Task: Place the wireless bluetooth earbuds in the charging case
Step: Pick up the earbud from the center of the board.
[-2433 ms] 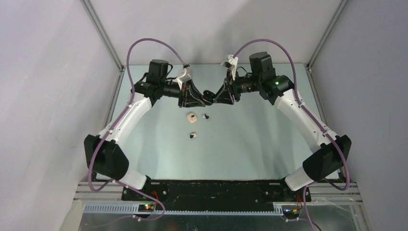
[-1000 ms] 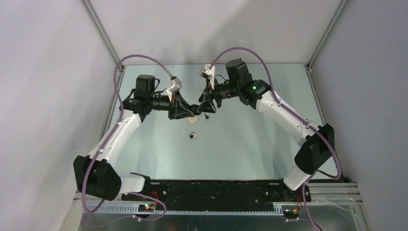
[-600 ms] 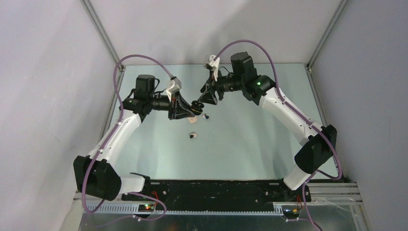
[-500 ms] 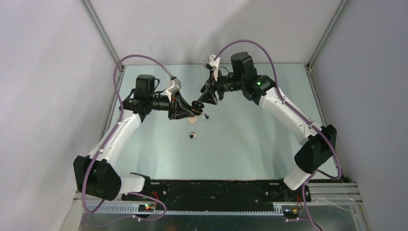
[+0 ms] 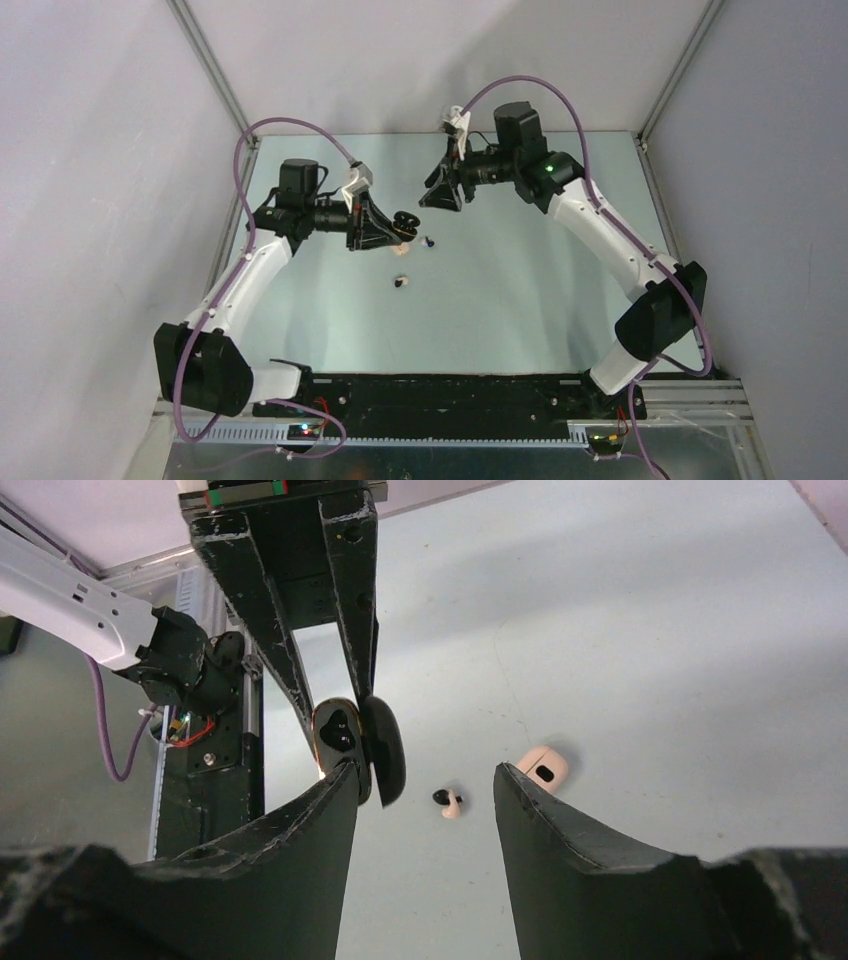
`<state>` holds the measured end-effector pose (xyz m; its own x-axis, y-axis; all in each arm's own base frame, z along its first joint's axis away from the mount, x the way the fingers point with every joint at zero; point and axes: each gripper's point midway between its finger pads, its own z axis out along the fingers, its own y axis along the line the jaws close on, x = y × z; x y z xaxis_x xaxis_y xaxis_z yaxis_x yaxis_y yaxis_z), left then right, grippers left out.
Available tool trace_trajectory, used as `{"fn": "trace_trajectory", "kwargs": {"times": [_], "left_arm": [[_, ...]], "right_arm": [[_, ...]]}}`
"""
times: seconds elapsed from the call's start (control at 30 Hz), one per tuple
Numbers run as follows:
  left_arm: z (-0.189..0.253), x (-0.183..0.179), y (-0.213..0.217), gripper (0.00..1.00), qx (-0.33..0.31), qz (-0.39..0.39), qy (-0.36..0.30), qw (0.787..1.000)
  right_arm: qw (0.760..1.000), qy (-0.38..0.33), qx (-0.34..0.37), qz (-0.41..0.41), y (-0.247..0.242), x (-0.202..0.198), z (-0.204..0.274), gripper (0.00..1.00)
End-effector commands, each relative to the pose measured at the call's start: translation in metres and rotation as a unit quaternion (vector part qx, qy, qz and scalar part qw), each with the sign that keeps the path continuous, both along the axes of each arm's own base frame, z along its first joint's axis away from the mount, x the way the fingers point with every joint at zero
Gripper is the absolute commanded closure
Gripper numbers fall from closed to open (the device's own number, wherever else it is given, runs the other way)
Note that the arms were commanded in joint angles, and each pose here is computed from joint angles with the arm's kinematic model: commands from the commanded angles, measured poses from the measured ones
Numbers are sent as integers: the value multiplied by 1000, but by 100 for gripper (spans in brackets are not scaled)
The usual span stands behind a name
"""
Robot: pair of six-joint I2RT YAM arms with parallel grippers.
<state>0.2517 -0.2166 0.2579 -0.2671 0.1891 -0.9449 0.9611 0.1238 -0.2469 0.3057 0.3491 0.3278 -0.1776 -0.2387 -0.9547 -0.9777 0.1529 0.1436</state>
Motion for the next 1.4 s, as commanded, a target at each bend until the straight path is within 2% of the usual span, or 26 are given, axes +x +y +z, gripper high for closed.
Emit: {"fn": "trace_trajectory", "kwargs": {"times": [0.0, 0.13, 0.3, 0.47, 0.57, 0.73, 0.97, 1.1, 1.37], "left_arm": [[10, -6, 6, 100, -16, -1, -2, 1000], [12, -6, 15, 100, -17, 20, 6, 1000], [11, -5, 34, 100, -20, 61, 19, 998], [5, -4, 51, 100, -10, 111, 23, 993], [3, -4, 54, 100, -9, 127, 26, 992], [3, -2, 58, 100, -12, 151, 31, 988], [0, -4, 60, 100, -8, 174, 34, 984], [1, -8, 61, 100, -9, 183, 36, 982], [2, -11, 63, 100, -11, 193, 37, 980]], "right_arm": [[999, -34, 18, 9, -16, -6, 31, 43], [998, -45, -28, 14, -29, 0, -10, 46], [993, -90, -67, 42, -36, 2, -53, 58], [979, -142, -111, 100, -24, -6, -90, 66], [972, -147, -131, 126, -16, -11, -113, 72], [970, -125, -160, 133, -8, 3, -156, 72], [967, -102, -209, 101, 4, 51, -209, 74], [958, -130, -236, 100, 7, 72, -233, 74], [938, -180, -271, 122, 6, 87, -258, 65]]}}
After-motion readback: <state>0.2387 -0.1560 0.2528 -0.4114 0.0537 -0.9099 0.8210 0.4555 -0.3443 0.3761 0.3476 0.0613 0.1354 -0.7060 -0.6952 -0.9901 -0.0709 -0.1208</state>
